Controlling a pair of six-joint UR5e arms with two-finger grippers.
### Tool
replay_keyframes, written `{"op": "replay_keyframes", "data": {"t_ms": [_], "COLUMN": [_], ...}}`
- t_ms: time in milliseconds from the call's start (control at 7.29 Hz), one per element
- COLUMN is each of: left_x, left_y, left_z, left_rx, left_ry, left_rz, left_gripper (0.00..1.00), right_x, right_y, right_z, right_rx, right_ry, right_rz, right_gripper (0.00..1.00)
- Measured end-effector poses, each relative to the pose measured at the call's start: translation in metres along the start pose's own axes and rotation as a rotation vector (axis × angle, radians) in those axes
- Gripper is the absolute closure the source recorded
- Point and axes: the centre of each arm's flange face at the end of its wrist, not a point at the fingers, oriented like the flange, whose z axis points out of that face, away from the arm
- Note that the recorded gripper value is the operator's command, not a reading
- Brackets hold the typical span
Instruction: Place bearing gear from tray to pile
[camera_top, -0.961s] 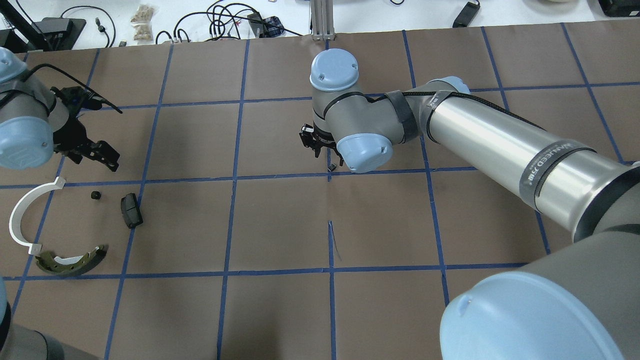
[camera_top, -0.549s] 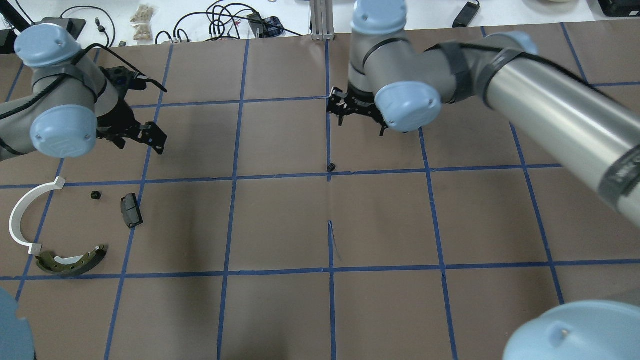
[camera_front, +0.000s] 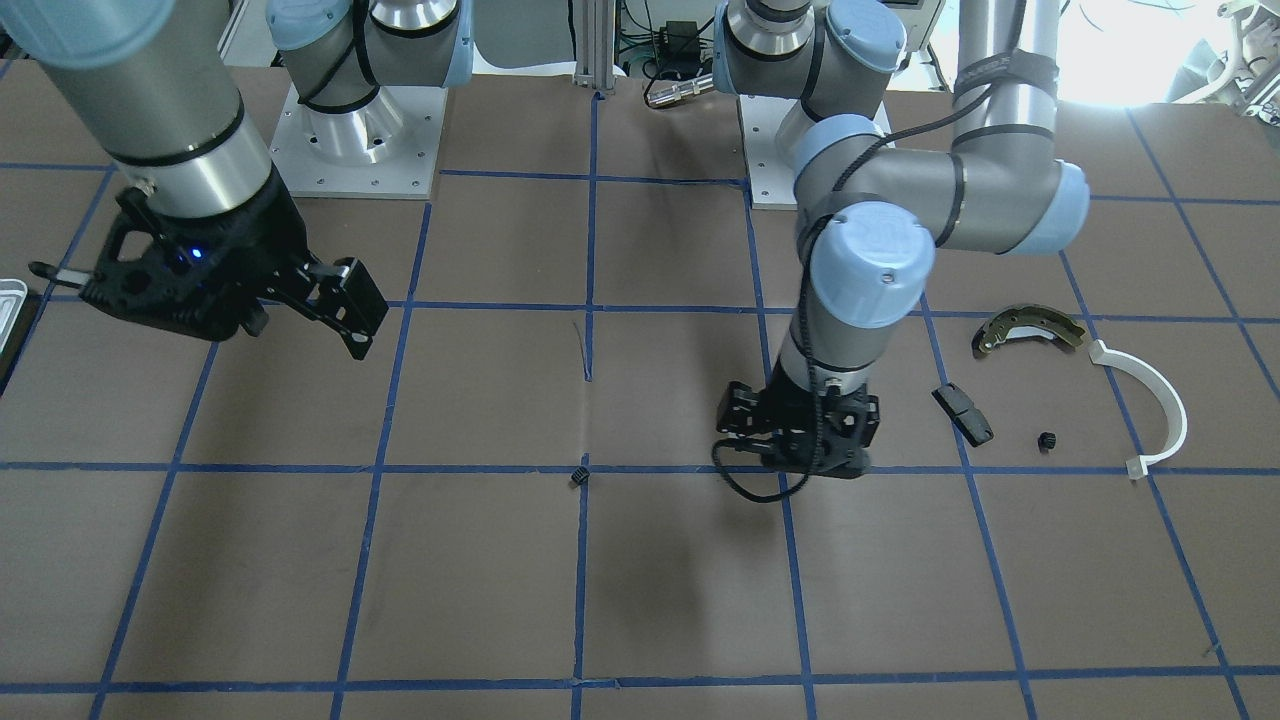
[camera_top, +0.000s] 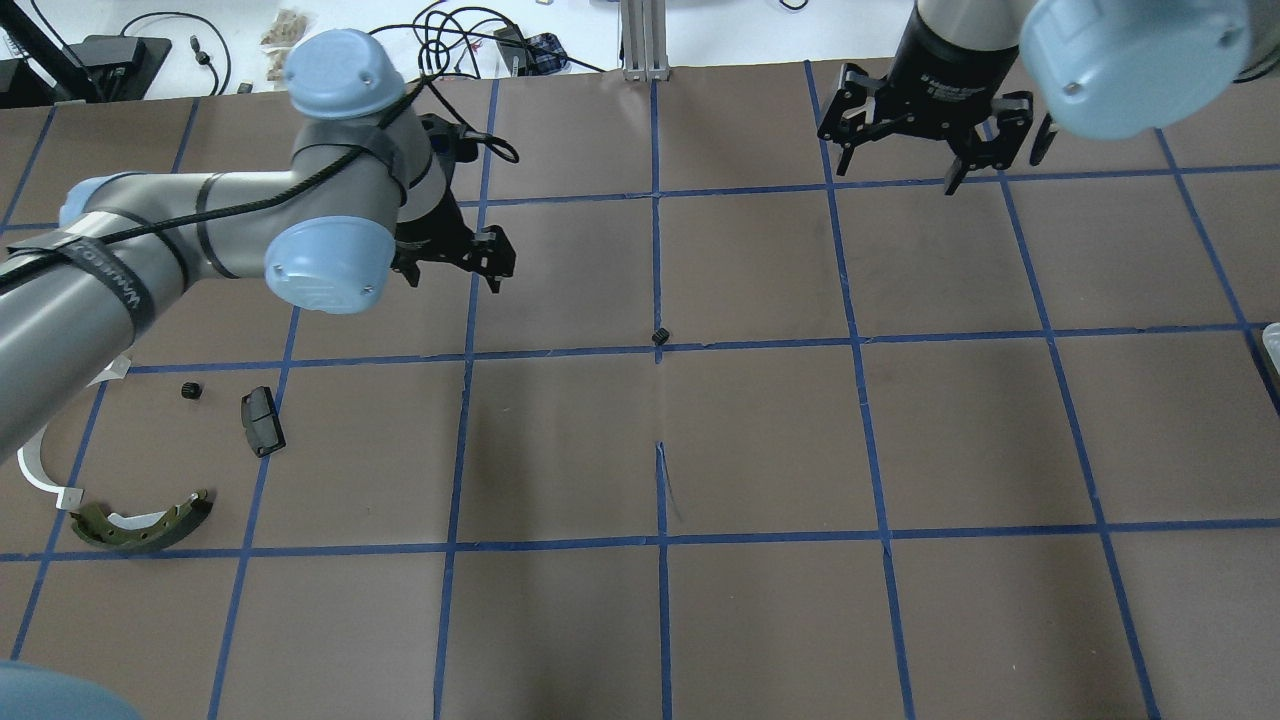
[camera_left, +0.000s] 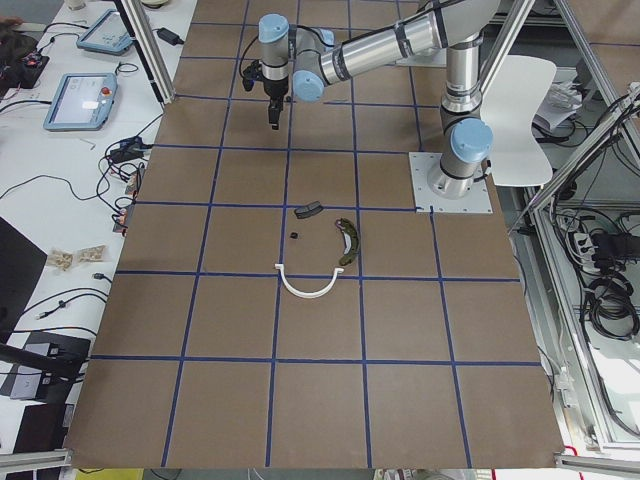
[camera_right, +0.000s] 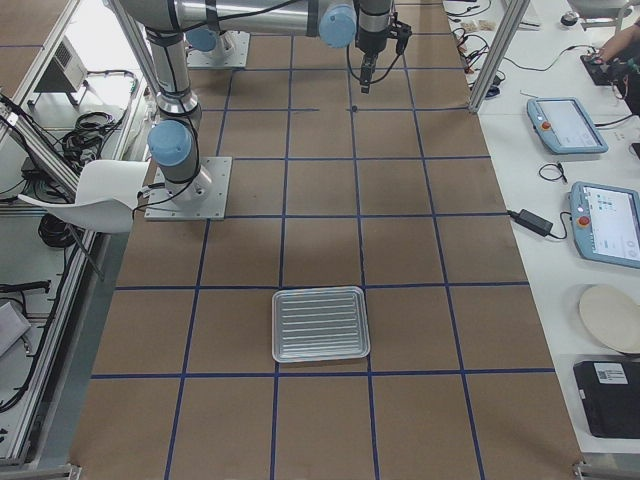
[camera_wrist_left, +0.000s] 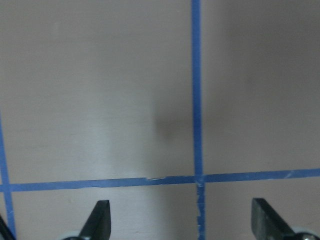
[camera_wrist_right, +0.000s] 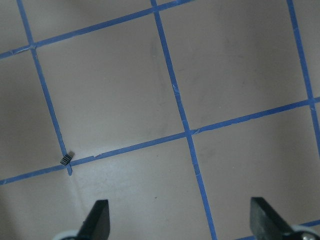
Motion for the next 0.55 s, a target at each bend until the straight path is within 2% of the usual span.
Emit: {"op": "replay_keyframes", "data": {"t_ms": [137,275,549], "left_x": [0.039,0.077,0.14], "left_y": [-0.003,-0.007,-0.017], "left_z": [0.007,0.015,0.031], "left_rx": [-0.001,-0.001,0.007], "left_ry": [0.009,0.017,0.058], "left_rz": [0.109,0.207,0.335], "left_gripper": [0.0,0.0,0.0], "right_x": [0.006,0.01,0.015], "right_y": [0.012,0.018,0.023], "right_z": [-0.019,-0.027,-0.033], "right_rx": [0.023,0.031,0.026], "right_ry": [-0.004,0.013,0.059], "right_rz": [-0.02,-0.031,-0.037], "right_gripper": [0.0,0.0,0.0]}}
